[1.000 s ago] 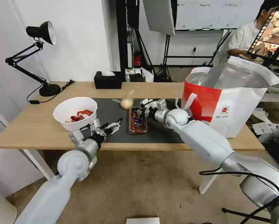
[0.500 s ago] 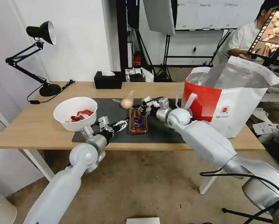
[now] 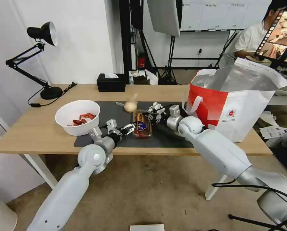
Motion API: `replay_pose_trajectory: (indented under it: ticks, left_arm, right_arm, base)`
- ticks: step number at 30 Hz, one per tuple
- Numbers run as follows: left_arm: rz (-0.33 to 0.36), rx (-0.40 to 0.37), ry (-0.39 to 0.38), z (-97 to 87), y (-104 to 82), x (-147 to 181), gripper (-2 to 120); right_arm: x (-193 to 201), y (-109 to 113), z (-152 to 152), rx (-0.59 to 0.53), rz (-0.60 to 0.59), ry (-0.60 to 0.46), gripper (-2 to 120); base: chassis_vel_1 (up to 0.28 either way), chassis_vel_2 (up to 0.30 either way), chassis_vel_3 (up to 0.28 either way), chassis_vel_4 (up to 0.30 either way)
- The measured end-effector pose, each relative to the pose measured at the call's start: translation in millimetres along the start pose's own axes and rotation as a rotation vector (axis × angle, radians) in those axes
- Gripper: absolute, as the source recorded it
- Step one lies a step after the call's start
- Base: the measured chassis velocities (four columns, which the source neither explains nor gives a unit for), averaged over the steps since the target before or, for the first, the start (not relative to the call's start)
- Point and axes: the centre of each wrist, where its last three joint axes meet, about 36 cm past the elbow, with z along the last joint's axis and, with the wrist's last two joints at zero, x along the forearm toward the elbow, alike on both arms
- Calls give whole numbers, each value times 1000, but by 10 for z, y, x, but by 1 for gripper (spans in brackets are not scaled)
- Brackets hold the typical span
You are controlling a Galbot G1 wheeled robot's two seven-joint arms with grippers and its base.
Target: Pick up the trash from the table and place it into the takeout bag.
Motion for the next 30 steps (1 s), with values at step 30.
replay_pose_trajectory:
  ticks: [30]
  left_arm:
    - [-18, 141, 93, 7, -74, -229, 64]
  right_arm:
    - [28, 61, -1, 2, -9, -7, 0]
  base:
    - [0, 0, 0, 0]
